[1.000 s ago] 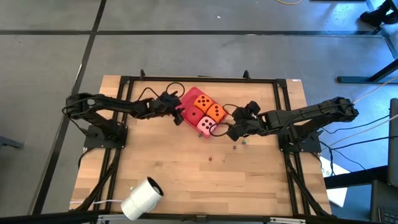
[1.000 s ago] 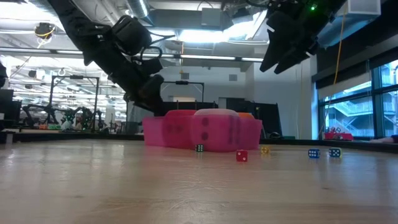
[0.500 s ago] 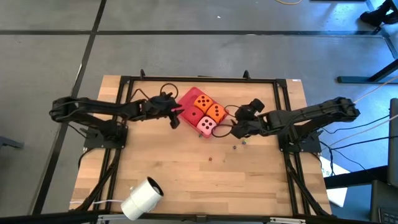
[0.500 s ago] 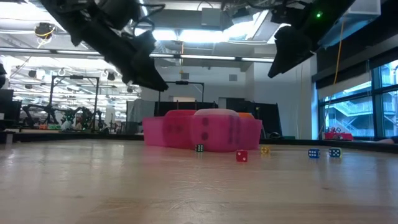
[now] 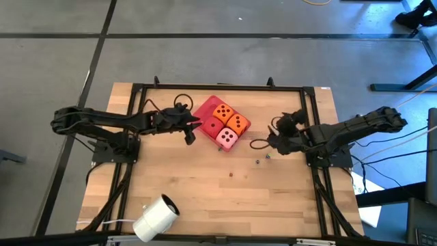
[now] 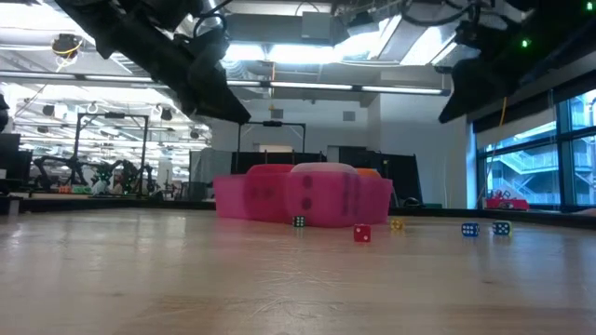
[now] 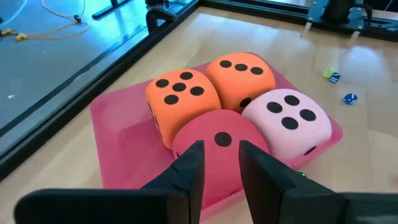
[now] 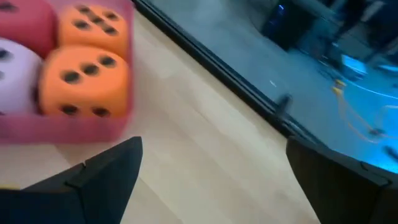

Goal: Pick & Place Dice
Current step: Put the small yellow die into the red bin

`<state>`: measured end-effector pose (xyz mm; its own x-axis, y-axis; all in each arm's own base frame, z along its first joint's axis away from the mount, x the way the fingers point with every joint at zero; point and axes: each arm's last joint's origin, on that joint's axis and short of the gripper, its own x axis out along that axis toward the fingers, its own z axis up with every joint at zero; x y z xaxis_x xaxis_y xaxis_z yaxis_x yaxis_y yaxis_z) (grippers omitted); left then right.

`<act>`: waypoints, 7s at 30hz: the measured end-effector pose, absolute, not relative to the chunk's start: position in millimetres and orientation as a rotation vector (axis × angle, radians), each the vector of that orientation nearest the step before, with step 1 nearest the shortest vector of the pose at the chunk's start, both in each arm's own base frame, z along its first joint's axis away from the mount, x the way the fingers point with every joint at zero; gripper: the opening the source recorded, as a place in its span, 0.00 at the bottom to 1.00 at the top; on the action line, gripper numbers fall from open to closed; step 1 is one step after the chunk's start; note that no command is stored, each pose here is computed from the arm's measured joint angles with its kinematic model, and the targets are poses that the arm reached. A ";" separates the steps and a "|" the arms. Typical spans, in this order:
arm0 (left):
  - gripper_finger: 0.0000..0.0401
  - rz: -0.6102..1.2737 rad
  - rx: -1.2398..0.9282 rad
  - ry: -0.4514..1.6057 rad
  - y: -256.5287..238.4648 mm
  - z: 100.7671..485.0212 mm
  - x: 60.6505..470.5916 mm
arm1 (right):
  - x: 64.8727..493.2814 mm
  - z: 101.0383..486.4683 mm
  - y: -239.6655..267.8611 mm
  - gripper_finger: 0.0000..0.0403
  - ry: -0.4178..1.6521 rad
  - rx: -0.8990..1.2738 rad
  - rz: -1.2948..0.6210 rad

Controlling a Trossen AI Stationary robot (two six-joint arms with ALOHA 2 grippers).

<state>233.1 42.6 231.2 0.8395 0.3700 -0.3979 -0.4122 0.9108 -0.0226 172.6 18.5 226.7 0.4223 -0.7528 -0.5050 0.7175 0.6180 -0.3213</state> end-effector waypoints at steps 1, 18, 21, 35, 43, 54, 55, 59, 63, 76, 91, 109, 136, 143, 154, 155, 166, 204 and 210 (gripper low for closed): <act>0.23 0.416 -0.107 0.397 42.8 231.3 233.1 | 173.7 222.7 18.9 0.99 0.638 -0.055 -0.899; 0.22 0.415 -0.120 0.345 43.0 235.7 234.9 | 192.9 180.2 25.5 0.99 0.591 0.151 -0.205; 0.22 0.417 -0.145 0.339 42.9 235.7 235.0 | 194.2 174.7 24.9 0.99 0.559 0.157 -0.213; 0.22 0.418 -0.151 0.339 42.8 235.6 235.0 | 197.9 180.4 24.6 0.99 0.483 0.164 -0.233; 0.22 0.418 -0.150 0.340 42.8 235.5 234.9 | 198.2 181.1 24.4 0.99 0.466 0.214 -0.258; 0.21 0.419 -0.149 0.340 42.8 235.5 234.9 | 201.2 173.5 24.7 0.88 0.506 0.202 -0.273; 0.21 0.418 -0.147 0.340 42.8 235.5 234.9 | 202.1 171.0 24.8 0.86 0.519 0.198 -0.276; 0.21 0.419 -0.148 0.340 42.8 235.5 234.9 | 206.9 157.2 25.7 0.77 0.579 0.232 -0.304; 0.21 0.418 -0.148 0.340 42.8 235.5 234.9 | 213.4 141.2 26.6 0.69 0.630 0.252 -0.332; 0.21 0.419 -0.150 0.341 42.8 235.3 234.9 | 234.0 96.5 29.0 0.57 0.669 0.197 -0.370; 0.21 0.419 -0.150 0.341 42.8 235.3 234.9 | 239.4 83.1 29.9 0.57 0.659 0.220 -0.379; 0.21 0.419 -0.149 0.341 42.9 235.3 234.8 | 239.6 79.7 29.2 0.36 0.668 0.188 -0.393; 0.21 0.419 -0.149 0.341 42.9 235.3 234.8 | 277.6 106.1 37.9 0.12 0.625 0.152 -0.263; 0.21 0.419 -0.149 0.341 42.9 235.3 234.8 | 275.9 103.4 39.0 0.20 0.683 0.152 -0.227; 0.21 0.419 -0.149 0.341 42.8 235.3 234.9 | 271.5 100.0 35.3 0.41 0.727 0.038 -0.313; 0.21 0.419 -0.149 0.341 42.8 235.3 234.9 | 269.7 98.3 34.4 0.43 0.746 0.043 -0.337; 0.21 0.419 -0.149 0.342 42.9 235.3 234.8 | 265.5 95.0 33.6 0.46 0.800 0.118 -0.364; 0.21 0.418 -0.124 0.346 43.0 235.3 234.8 | 323.7 172.1 32.8 0.17 0.157 -0.054 -0.162; 0.21 0.426 -0.102 0.322 43.5 237.8 235.6 | 379.2 205.8 -8.8 0.17 0.181 -0.187 -0.289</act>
